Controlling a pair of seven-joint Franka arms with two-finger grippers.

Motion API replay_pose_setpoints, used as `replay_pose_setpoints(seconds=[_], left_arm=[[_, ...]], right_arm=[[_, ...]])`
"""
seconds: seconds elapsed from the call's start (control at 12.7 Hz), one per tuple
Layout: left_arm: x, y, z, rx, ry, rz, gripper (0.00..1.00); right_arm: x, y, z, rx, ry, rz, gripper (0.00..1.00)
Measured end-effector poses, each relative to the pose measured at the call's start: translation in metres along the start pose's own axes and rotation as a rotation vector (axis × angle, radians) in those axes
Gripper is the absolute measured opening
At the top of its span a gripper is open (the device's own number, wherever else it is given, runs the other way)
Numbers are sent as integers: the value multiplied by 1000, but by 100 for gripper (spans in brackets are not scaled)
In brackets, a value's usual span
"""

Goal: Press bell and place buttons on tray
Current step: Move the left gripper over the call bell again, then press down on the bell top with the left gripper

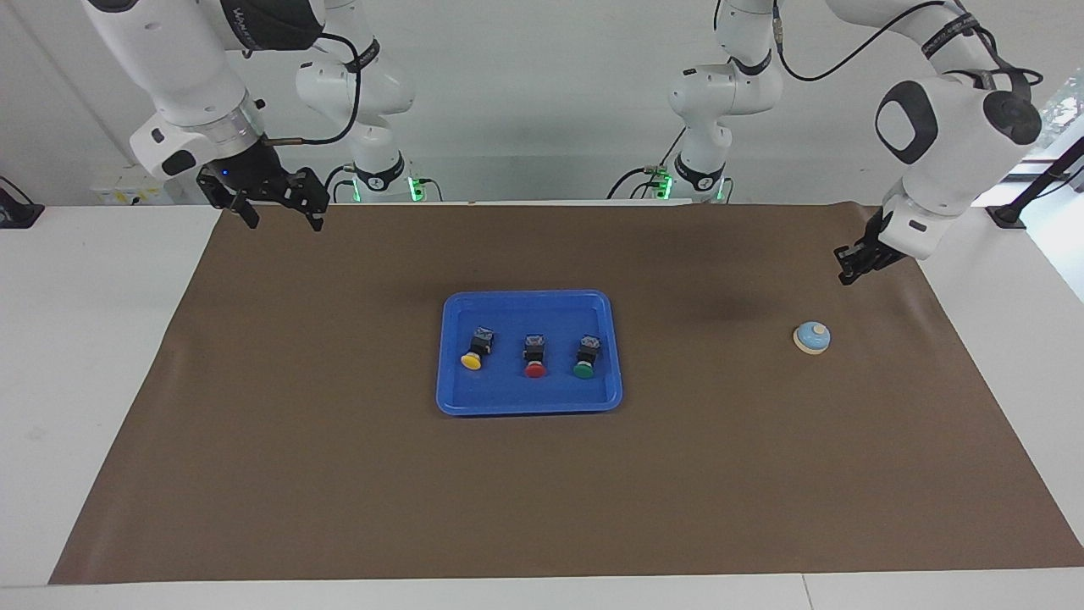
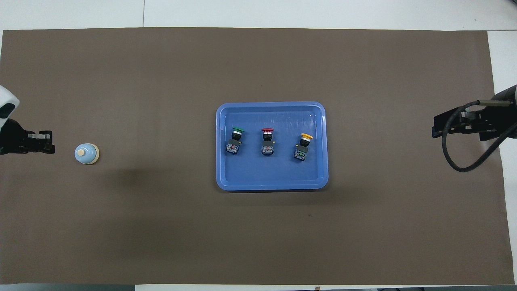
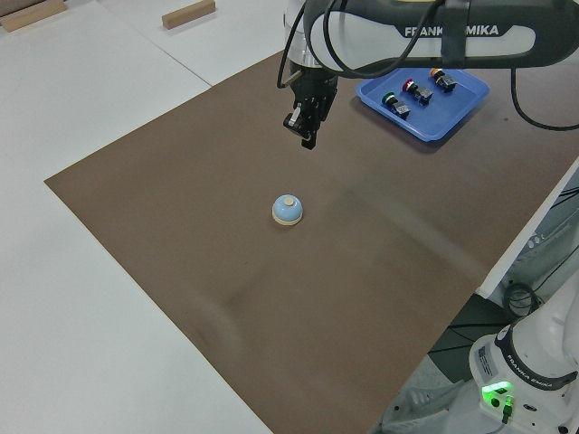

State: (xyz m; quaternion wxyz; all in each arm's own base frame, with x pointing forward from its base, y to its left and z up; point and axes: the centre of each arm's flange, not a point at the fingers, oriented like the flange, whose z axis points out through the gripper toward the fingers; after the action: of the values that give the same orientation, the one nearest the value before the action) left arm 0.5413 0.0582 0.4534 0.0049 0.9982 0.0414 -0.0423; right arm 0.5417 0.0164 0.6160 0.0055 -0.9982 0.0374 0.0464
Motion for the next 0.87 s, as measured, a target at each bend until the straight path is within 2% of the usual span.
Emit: replay_pose_setpoints(seconds=[0.32, 0.63, 0.87], left_arm=[[3, -15, 76, 4, 19, -13, 1], [3, -15, 88, 6, 29, -12, 1], [9, -13, 116, 10, 24, -7, 1]], right_arm=[[0, 0, 0, -3, 0, -27, 100], [-1, -5, 0, -4, 1, -37, 100], [-1, -5, 0, -4, 1, -37, 100]])
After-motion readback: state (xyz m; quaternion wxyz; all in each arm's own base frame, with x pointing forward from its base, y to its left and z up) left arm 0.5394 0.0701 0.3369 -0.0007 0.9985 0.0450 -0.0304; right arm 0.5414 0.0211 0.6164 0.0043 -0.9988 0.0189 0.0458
